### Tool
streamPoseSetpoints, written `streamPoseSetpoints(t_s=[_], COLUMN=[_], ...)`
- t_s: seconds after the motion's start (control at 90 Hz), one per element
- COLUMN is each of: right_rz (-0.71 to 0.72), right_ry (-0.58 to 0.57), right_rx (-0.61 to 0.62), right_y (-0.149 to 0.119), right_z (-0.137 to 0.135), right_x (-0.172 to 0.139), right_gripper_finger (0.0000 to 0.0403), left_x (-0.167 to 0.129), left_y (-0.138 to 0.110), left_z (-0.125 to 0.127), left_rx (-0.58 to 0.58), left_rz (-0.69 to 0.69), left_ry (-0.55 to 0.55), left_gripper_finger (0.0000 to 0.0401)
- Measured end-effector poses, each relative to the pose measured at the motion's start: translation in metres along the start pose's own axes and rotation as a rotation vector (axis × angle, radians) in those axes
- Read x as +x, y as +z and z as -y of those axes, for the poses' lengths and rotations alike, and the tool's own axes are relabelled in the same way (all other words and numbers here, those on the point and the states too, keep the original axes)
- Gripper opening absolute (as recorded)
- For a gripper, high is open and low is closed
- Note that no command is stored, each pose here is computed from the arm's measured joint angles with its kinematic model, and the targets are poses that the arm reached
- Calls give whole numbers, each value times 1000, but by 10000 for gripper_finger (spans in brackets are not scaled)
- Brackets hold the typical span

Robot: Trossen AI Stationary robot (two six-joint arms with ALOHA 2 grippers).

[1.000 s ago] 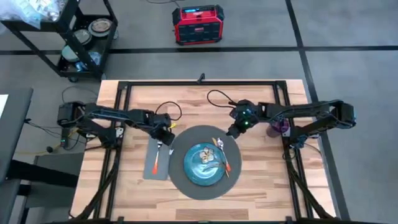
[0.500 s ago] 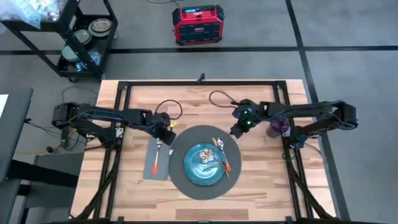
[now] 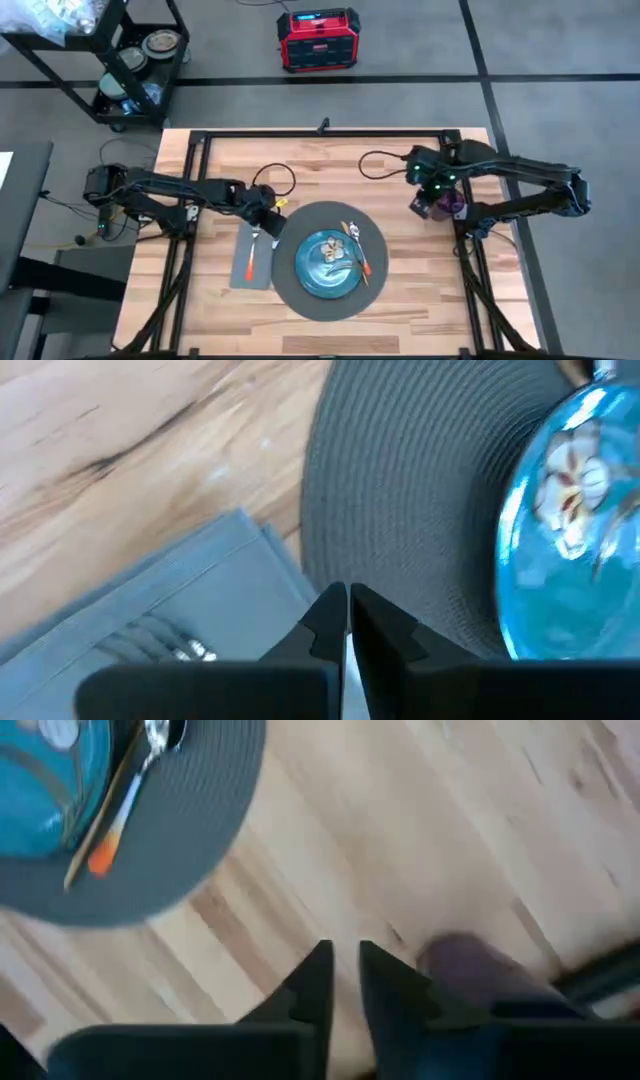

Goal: Set table place
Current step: Move the purple cup to the top right of the gray table mat

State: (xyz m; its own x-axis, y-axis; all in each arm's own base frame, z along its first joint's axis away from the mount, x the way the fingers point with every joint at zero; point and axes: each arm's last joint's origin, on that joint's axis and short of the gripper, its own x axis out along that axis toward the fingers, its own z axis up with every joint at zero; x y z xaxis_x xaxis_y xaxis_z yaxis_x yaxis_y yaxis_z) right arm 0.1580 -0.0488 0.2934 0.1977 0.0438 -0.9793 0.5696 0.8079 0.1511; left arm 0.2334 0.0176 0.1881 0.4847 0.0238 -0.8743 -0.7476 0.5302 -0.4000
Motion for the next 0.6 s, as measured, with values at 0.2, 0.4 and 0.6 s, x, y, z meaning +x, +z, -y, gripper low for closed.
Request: streamPoseSetpoints(t_s=[0.2,0.4,0.6], right_rz=[-35,-93,-166], right_ry=[-38,-136,-163], right_rx=[77,180,257], right_y=[-8,-6,-11], right_z=[4,11,18], right_x=[-4,10,35], right_gripper_finger=[214,287,290], left_x=[0,0,0], left_y=[0,0,0], left_z=[1,1,1], left_rx=[5,24,40], left_rz=[6,6,6], left_ry=[-6,-6,-5], left_gripper_finger=[0,0,0])
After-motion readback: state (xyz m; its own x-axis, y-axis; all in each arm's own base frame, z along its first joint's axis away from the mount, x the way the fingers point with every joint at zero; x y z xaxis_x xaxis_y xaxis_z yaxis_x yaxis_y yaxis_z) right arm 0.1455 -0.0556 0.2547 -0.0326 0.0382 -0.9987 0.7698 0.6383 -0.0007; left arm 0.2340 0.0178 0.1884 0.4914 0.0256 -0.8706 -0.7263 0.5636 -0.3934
